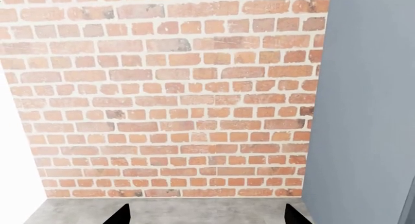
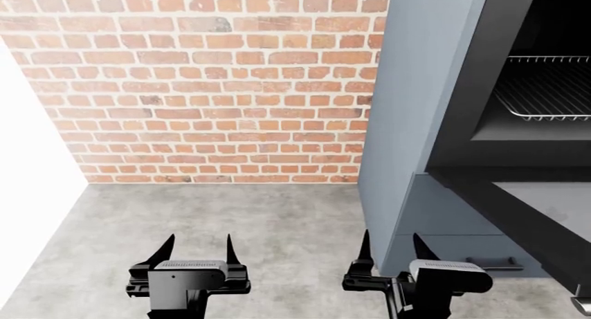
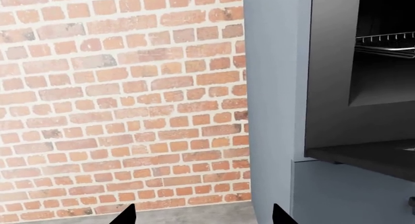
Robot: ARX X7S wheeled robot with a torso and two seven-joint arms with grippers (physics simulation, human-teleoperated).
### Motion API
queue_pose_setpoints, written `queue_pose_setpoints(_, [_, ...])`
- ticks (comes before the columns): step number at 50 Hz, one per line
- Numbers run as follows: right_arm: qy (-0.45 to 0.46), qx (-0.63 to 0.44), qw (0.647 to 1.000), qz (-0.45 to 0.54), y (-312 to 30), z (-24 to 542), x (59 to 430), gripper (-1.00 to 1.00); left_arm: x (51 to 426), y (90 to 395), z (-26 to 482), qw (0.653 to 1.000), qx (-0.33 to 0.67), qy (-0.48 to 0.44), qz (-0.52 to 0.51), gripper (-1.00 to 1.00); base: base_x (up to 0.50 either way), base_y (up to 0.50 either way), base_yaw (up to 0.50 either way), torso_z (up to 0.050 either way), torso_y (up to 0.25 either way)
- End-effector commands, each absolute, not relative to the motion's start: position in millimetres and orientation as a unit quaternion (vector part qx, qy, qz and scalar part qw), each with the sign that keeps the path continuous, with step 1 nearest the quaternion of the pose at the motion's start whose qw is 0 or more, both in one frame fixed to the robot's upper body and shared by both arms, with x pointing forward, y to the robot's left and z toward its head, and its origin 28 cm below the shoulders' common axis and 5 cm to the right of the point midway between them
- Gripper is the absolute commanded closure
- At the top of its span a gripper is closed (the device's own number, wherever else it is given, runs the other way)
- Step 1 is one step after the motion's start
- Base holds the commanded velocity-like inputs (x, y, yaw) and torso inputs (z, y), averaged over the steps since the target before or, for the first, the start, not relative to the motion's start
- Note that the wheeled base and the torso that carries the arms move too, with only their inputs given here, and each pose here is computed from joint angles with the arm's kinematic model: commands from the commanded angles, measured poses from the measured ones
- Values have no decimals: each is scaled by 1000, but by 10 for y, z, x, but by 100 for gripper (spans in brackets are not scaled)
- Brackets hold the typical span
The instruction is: Fully slide the oven rack out.
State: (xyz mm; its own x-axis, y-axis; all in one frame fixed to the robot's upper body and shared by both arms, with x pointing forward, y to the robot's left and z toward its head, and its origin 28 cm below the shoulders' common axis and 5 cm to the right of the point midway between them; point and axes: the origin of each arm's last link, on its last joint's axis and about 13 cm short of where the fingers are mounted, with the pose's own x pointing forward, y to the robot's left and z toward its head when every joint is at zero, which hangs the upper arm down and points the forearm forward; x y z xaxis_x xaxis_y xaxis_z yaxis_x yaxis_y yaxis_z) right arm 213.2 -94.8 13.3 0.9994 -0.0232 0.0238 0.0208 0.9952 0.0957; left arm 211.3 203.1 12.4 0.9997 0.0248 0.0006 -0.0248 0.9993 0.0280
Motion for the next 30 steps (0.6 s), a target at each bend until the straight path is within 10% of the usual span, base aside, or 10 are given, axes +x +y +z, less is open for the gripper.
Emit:
queue_pose_setpoints(1, [-20, 53, 998, -3, -840, 144, 2216, -100, 2107, 2028, 123, 1000, 16, -1, 14, -100, 0, 0, 0, 50, 0])
queue_pose_setpoints(19, [-20, 63, 998, 0, -816, 127, 2193, -100, 2108, 2037, 162, 1000, 12, 9, 17, -100, 0, 0, 0, 50, 0])
queue_pose_setpoints(30, [-35, 78, 996, 29, -914, 1135, 2063, -100, 2147, 2152, 1187, 998, 39, 42, 30, -100, 0, 0, 0, 1, 0])
